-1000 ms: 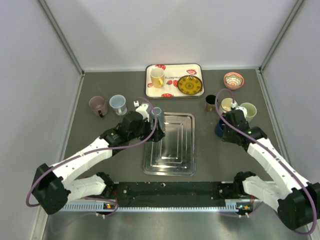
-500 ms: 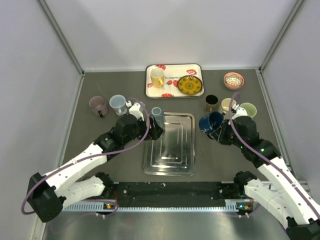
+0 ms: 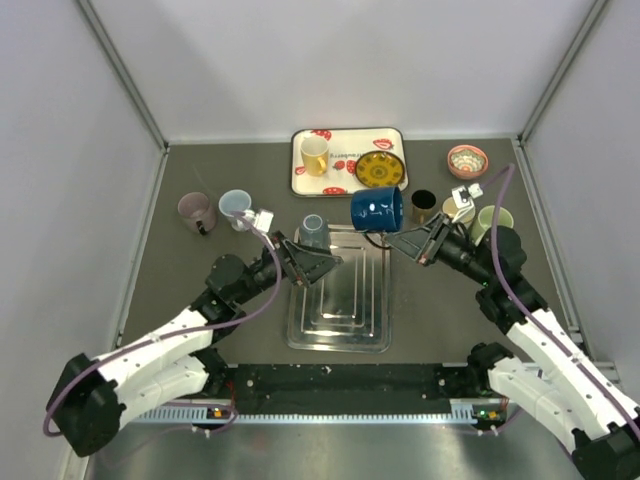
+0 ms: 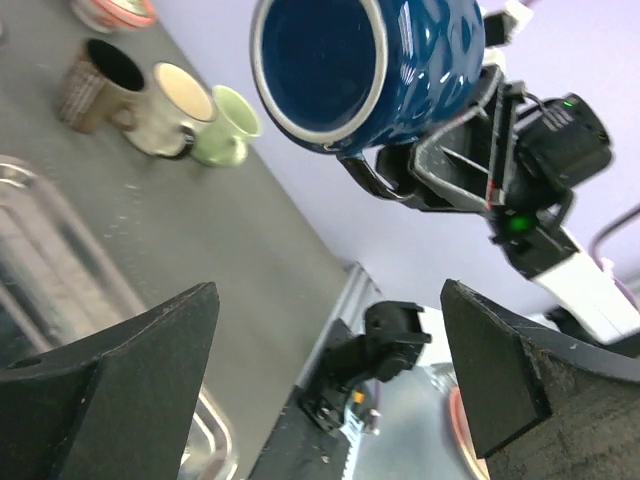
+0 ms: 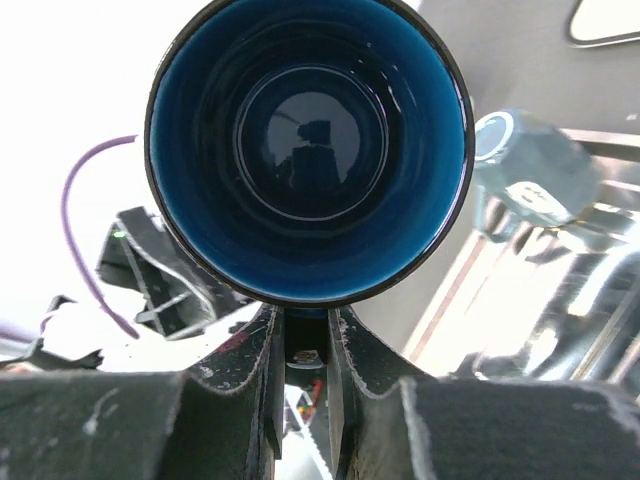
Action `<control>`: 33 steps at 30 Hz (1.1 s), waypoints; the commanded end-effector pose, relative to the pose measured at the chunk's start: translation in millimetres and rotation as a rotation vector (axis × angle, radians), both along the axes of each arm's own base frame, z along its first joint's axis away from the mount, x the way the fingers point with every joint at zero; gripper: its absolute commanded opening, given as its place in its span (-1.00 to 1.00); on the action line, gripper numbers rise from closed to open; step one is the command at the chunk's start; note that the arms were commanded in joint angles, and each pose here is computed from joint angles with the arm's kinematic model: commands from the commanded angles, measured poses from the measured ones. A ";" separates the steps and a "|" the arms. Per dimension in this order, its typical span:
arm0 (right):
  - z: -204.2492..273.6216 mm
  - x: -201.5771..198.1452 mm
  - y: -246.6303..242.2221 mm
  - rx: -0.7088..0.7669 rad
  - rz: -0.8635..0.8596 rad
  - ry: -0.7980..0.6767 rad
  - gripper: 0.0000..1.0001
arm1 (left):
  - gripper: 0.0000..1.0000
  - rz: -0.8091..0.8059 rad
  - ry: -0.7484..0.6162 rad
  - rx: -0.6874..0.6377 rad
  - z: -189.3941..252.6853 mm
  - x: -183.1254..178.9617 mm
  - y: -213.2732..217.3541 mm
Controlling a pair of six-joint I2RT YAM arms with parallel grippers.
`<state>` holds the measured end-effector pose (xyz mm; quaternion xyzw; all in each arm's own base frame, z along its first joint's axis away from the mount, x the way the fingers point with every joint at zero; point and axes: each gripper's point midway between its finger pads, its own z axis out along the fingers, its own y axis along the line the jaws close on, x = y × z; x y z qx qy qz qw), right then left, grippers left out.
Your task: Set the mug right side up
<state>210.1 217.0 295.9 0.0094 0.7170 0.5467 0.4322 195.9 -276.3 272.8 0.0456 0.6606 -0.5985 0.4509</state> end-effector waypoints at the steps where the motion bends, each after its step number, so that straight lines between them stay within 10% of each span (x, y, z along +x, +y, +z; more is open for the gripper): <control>1: 75.3 -23.5 15.1 0.238 0.163 -0.203 -1.00 | 0.86 -0.223 -0.112 -0.263 51.1 -33.3 -13.2; 33: 44.5 -43.6 19.6 0.228 0.267 -0.153 -1.00 | 0.04 -0.195 -0.124 -0.488 103.1 4.5 -56.0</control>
